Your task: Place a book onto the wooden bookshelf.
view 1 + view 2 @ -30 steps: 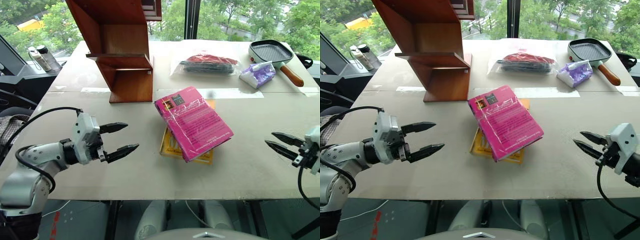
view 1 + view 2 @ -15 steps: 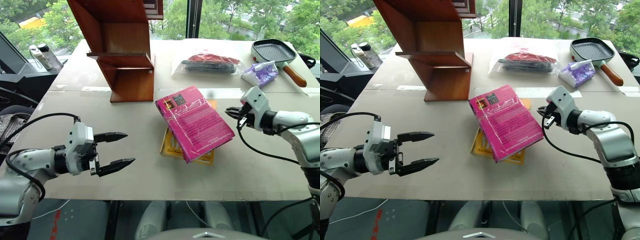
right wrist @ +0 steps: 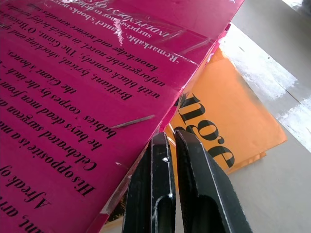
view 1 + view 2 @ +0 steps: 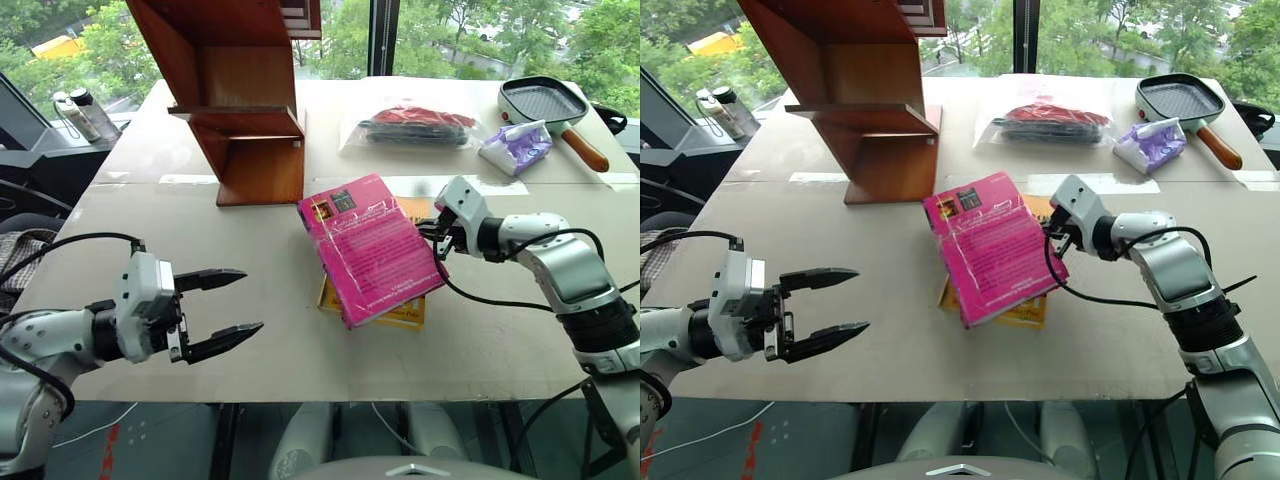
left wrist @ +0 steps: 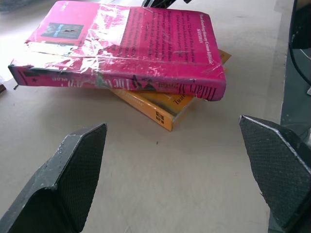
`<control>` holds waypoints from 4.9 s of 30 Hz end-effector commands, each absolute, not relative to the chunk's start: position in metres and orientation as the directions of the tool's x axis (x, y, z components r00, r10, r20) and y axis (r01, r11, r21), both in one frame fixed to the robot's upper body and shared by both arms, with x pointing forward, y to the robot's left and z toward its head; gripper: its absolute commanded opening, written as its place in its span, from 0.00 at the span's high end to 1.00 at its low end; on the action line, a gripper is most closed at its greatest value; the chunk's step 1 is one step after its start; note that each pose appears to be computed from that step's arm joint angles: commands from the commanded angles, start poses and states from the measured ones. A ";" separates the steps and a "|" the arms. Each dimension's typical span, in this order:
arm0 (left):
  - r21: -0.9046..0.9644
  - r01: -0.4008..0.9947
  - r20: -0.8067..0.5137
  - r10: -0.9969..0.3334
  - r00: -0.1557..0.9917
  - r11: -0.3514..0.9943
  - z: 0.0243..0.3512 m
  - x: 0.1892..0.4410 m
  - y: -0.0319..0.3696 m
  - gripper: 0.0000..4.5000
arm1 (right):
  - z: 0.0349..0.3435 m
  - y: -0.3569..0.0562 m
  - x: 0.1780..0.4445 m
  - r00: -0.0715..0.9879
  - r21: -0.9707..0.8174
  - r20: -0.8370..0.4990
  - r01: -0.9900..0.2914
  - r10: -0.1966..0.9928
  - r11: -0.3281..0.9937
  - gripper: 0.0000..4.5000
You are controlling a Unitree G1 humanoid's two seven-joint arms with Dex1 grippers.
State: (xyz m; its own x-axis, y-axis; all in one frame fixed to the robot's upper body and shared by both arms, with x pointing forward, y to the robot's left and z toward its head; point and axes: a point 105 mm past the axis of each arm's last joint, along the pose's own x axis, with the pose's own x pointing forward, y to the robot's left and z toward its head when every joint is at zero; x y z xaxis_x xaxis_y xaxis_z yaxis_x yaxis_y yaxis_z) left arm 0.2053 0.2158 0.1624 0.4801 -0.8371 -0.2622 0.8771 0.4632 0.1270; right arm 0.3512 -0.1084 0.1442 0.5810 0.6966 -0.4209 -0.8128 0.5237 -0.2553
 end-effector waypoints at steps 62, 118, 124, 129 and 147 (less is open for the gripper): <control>-0.965 0.181 -0.109 -0.919 0.380 0.189 0.103 0.331 0.146 0.39 | 0.227 -0.152 0.185 0.378 -0.237 -0.078 -0.906 0.923 0.351 0.00; 0.921 0.360 -0.382 -0.162 0.910 -0.149 0.375 0.375 0.220 0.94 | 0.298 -0.209 0.292 0.479 -0.389 0.295 -0.730 0.827 0.562 0.00; 0.892 0.422 -0.442 -0.112 0.890 -0.166 0.349 0.405 0.226 0.94 | 0.311 -0.202 0.284 0.430 -0.389 0.332 -0.749 0.840 0.537 0.00; 0.862 0.485 -0.501 -0.094 0.861 -0.148 0.324 0.424 0.228 0.94 | 0.311 -0.190 0.276 0.395 -0.375 0.325 -0.780 0.859 0.501 0.00; 0.829 0.539 -0.557 -0.136 0.819 -0.149 0.316 0.410 0.235 0.33 | 0.311 -0.175 0.276 0.407 -0.325 0.358 -0.790 0.840 0.520 0.00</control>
